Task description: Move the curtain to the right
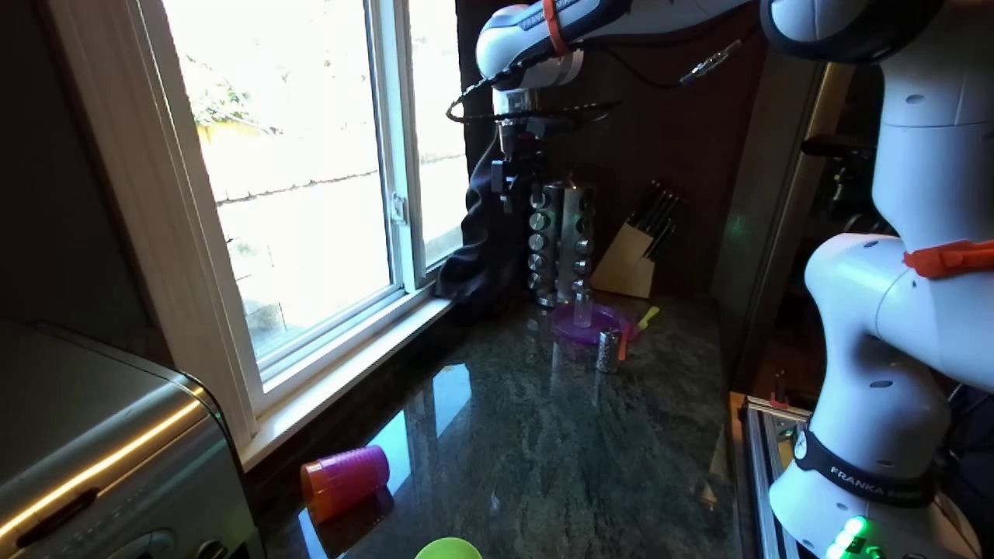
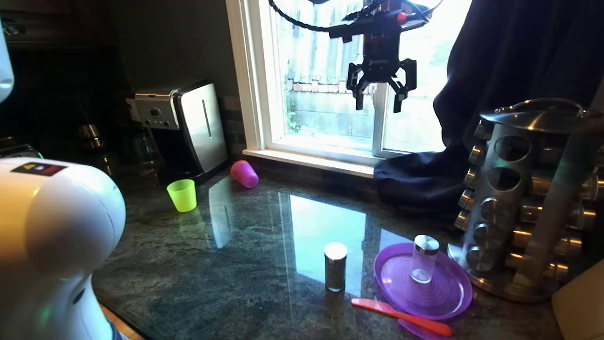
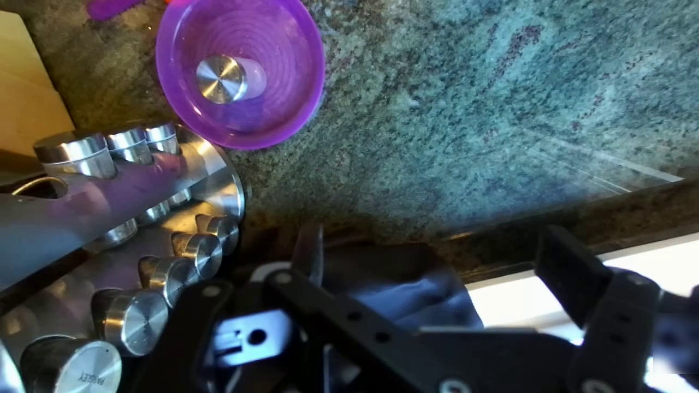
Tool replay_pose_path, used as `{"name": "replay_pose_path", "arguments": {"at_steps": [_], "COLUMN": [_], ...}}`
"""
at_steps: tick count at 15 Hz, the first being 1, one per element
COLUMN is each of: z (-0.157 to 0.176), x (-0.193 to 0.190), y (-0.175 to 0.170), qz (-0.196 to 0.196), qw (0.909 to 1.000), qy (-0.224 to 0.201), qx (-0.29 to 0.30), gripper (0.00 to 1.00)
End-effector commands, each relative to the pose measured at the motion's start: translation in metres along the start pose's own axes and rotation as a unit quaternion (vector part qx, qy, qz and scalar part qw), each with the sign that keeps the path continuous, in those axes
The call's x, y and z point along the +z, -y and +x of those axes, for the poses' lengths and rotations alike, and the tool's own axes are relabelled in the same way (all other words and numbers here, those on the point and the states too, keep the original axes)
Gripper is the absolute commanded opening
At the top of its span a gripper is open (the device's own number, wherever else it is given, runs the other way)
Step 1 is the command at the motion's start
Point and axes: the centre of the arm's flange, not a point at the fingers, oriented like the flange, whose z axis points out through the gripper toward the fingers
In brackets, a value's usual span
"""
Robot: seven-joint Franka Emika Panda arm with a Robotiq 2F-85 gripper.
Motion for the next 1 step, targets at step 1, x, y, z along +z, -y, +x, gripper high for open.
{"name": "replay_pose_path", "arguments": {"at_steps": [1], "z": [-0.0009], "x": [-0.0014], "y": [-0.0013], "qz": [0.001], "qw": [1.0000], "qy": [-0.001], "qx": [0.001], "gripper": [1.00]}}
